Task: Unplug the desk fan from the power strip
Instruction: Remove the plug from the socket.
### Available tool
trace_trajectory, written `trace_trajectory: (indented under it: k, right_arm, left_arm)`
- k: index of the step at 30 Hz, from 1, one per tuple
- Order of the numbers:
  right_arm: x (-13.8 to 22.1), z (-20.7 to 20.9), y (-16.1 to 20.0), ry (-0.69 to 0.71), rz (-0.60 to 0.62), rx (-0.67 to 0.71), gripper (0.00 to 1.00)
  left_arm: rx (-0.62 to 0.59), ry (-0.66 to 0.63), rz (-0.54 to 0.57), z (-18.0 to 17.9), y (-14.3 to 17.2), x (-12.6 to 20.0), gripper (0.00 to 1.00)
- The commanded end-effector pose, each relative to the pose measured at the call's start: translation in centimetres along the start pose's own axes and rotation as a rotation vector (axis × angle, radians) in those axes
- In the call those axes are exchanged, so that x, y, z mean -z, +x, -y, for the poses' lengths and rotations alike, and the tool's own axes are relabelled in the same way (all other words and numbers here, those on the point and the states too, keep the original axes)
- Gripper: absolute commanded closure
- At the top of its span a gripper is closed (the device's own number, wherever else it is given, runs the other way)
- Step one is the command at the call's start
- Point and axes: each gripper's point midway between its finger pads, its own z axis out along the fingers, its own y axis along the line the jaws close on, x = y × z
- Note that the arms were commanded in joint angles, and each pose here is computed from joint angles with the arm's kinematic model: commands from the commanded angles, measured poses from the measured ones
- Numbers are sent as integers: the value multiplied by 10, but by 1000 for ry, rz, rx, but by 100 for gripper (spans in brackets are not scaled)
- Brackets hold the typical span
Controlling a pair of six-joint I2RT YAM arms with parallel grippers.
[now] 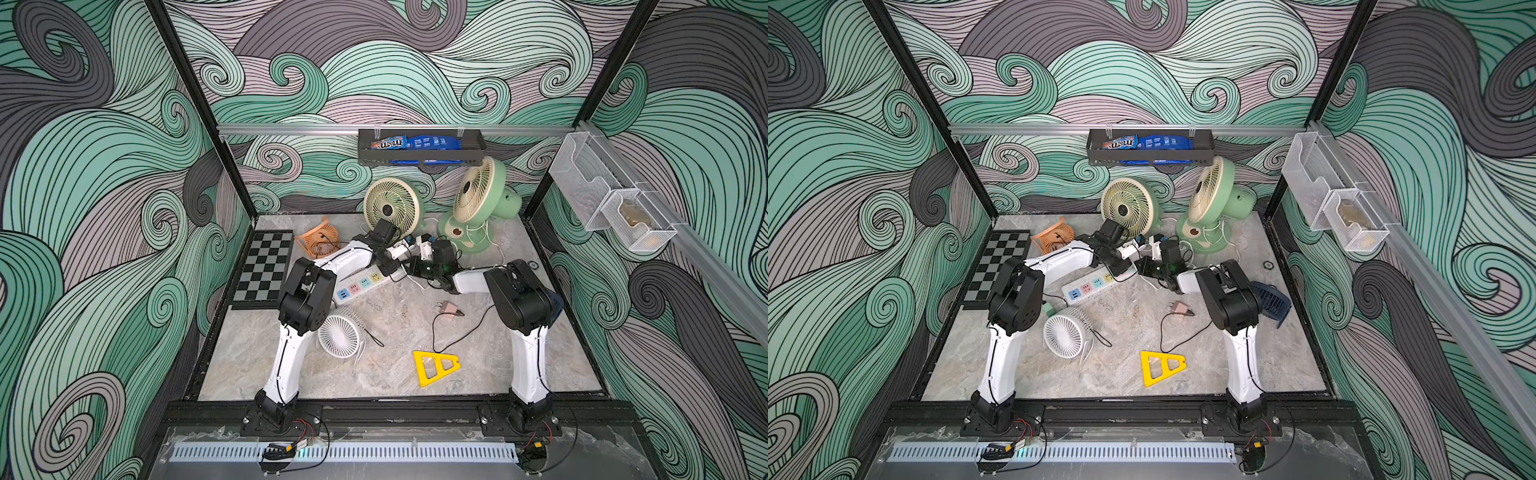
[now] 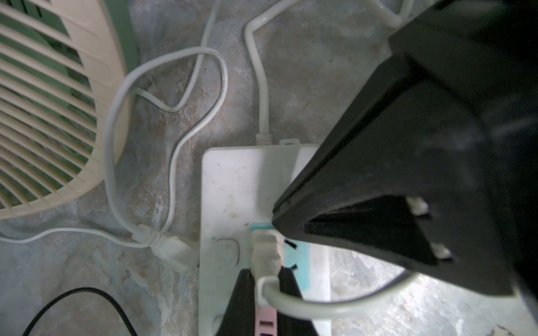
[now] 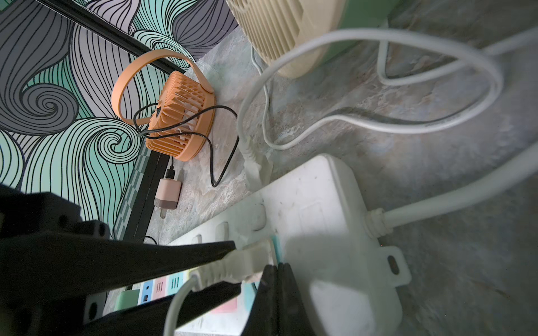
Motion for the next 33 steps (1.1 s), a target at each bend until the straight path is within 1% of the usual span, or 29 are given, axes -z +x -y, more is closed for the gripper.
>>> trace_trajectory:
  k: [1, 3, 4, 5, 6, 9, 12, 15, 19, 24, 29, 33]
  right_arm:
    - [-3, 38, 45, 111, -104, -71, 92]
    - [-2, 38, 45, 111, -104, -70, 92]
    - [-2, 38, 46, 111, -104, -71, 92]
    - [-2, 38, 46, 111, -104, -71, 92]
    - [-1, 37, 46, 110, -105, -71, 92]
    - [-1, 38, 46, 111, -102, -70, 92]
    - [-1, 38, 46, 112, -103, -68, 92]
    - [-1, 37, 46, 110, -103, -68, 92]
    - [-1, 37, 46, 111, -102, -69, 92]
    - [0, 36, 45, 107, -101, -64, 92]
    - [0, 31, 38, 104, -93, -48, 92]
    - [4, 14, 21, 72, -67, -18, 92]
  left_arm:
    - [51, 29, 20, -7, -9, 14, 100]
    - [131, 81, 27, -12, -9, 15, 100]
    - [143, 98, 22, -11, -8, 14, 100]
    - [133, 105, 15, -10, -7, 13, 100]
    - [100, 98, 8, -8, -5, 12, 100]
    - [2, 44, 10, -3, -5, 12, 100]
    - [-35, -23, 20, -3, -7, 13, 100]
    - [-19, -23, 9, -4, -7, 13, 100]
    - [52, 16, 11, -8, -7, 14, 100]
    - [104, 49, 13, -11, -5, 15, 100]
    - [119, 71, 46, -10, -14, 28, 100]
    - [115, 57, 81, -13, -25, 44, 100]
